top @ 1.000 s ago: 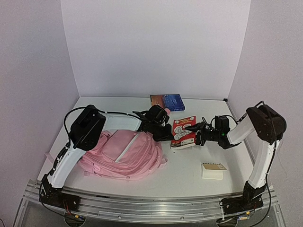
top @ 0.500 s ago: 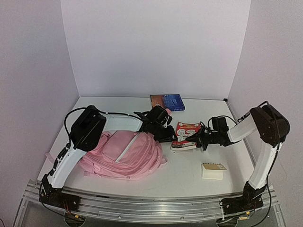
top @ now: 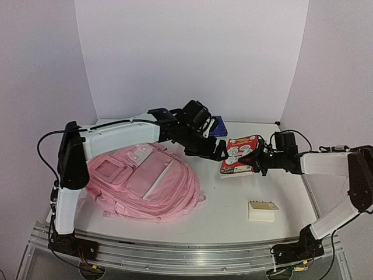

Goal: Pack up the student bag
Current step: Pick up the book from the center of the board, then place the book in the student bag.

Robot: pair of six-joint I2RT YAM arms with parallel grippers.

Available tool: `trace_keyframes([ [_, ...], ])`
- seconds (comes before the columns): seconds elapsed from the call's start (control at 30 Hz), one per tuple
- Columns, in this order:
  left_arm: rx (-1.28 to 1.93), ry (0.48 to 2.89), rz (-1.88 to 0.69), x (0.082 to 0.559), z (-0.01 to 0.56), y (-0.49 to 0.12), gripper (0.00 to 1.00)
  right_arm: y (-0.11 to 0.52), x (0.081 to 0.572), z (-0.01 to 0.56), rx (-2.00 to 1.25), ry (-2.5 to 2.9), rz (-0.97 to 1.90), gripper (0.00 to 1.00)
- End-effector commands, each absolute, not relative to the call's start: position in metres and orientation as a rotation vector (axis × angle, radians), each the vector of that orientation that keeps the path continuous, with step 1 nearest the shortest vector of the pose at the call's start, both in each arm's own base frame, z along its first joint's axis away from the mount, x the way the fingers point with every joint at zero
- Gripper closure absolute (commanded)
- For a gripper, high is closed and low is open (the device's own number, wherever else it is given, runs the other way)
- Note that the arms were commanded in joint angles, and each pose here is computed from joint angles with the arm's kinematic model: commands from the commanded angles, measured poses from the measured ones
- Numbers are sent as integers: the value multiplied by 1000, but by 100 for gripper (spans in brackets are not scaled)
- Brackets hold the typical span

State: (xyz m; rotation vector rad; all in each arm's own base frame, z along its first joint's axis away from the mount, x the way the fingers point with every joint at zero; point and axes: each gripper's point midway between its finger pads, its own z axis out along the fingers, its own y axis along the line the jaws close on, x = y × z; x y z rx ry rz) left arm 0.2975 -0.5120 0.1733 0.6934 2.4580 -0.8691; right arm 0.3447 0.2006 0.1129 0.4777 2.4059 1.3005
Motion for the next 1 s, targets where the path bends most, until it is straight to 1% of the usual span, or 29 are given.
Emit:
trace_keyframes([
  [0.0,697,2488,-585,268,208,-445,1,191,322,138,342,2393,1218,100],
  [0.03,677,2535,-522,262,200,-431,1,189,317,141,326,2396,1204,100],
  [0.13,653,2621,-445,244,181,-412,1,184,302,142,298,2426,1173,100],
  [0.27,659,2707,-275,219,156,-401,1,183,290,145,270,2440,1186,100],
  [0.33,698,2731,-187,205,142,-405,3,184,285,144,253,2453,1193,100],
  [0.4,732,2761,-135,196,128,-409,9,183,281,140,249,2469,1188,100],
  [0.53,673,2793,2,200,107,-403,29,184,278,139,228,2476,1192,100],
  [0.6,652,2792,22,203,104,-403,39,184,276,139,222,2476,1196,100],
  [0.7,631,2792,59,206,98,-400,45,184,273,138,209,2477,1198,100],
  [0.77,621,2796,78,208,93,-399,52,183,272,138,206,2478,1195,100],
  [0.97,580,2797,45,216,97,-400,60,184,270,138,196,2483,1199,100],
])
